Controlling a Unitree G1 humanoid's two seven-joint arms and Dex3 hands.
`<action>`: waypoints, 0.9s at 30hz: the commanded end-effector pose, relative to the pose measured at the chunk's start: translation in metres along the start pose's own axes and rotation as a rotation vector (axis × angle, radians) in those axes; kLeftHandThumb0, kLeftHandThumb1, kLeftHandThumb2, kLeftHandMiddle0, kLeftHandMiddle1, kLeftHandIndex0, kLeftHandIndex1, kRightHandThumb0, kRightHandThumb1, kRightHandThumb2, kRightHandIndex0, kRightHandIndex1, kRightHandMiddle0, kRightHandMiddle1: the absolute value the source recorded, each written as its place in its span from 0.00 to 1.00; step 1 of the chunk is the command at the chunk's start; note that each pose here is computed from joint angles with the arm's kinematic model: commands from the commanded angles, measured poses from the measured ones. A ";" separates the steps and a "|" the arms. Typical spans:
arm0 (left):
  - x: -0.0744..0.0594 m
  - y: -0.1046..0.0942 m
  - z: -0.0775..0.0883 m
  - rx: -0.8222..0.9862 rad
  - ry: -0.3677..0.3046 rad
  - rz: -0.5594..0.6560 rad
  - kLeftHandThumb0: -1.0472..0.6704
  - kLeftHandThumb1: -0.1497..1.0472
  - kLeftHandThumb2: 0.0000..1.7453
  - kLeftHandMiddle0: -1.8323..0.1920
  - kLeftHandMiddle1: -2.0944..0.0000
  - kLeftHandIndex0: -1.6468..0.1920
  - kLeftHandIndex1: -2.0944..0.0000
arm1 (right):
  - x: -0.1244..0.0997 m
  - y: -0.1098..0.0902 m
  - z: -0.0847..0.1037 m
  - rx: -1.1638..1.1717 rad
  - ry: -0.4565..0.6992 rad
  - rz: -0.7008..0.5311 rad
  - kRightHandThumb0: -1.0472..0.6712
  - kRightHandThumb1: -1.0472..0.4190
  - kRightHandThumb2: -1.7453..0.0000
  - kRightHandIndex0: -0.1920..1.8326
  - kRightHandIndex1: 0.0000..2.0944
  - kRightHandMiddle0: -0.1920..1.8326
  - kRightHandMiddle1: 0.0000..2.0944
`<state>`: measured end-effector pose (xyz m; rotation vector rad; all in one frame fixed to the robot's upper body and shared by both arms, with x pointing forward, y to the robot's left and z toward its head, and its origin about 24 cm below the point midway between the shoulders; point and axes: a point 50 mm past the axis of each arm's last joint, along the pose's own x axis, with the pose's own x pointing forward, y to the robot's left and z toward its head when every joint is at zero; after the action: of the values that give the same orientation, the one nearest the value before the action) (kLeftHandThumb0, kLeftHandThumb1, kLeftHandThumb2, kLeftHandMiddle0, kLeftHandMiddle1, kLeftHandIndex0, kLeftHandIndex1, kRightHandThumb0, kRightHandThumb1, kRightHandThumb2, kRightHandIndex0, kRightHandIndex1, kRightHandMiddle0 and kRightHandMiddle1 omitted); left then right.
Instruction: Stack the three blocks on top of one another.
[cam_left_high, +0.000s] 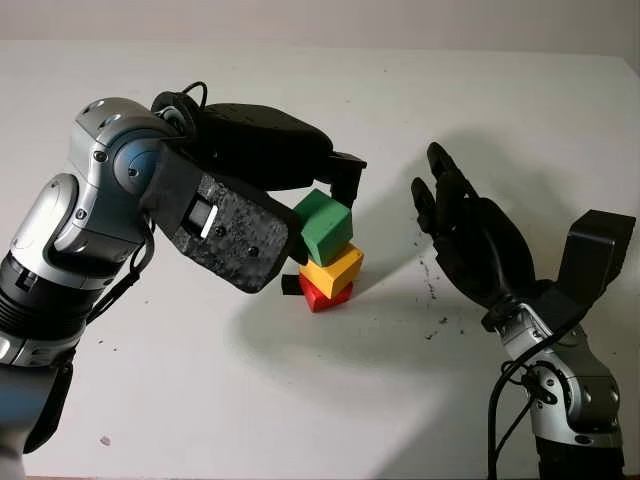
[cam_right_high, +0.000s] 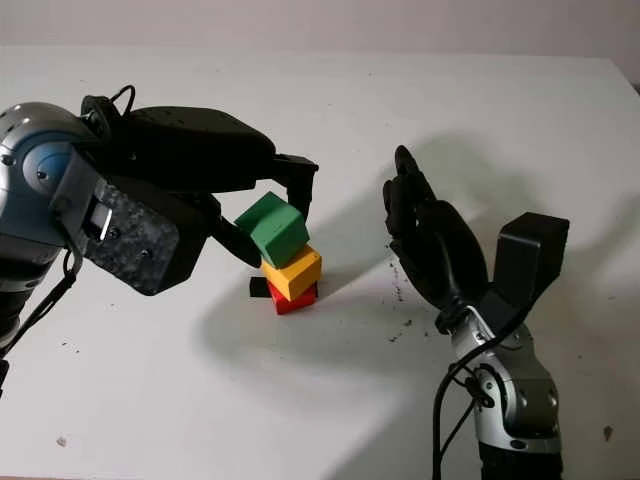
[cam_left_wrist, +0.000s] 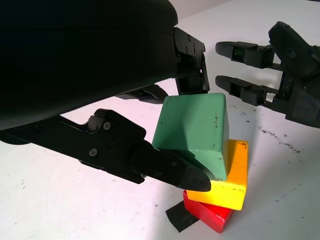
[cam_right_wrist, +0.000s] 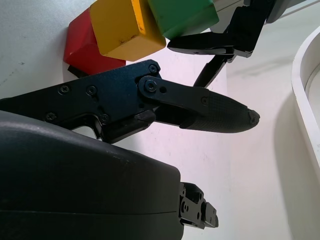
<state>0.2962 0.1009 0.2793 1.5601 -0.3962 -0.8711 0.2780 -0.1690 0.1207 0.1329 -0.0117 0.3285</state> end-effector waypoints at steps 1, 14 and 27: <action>0.000 0.007 0.005 0.018 -0.007 0.016 0.38 1.00 0.12 0.71 0.97 0.80 0.29 | -0.003 -0.001 0.001 0.002 -0.007 -0.005 0.17 0.00 0.63 0.00 0.00 0.00 0.00; 0.001 0.007 0.006 0.017 -0.010 -0.016 0.40 1.00 0.12 0.72 0.98 0.79 0.31 | -0.003 0.000 -0.001 0.014 -0.009 -0.003 0.17 0.00 0.63 0.00 0.00 0.00 0.00; 0.002 0.006 0.007 0.023 -0.018 -0.030 0.41 1.00 0.12 0.72 0.97 0.83 0.25 | -0.005 0.001 -0.001 0.007 0.002 -0.017 0.17 0.00 0.64 0.00 0.00 0.00 0.00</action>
<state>0.2951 0.0965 0.2787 1.5722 -0.3803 -0.9068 0.2754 -0.1703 0.1170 0.1418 0.0054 0.3082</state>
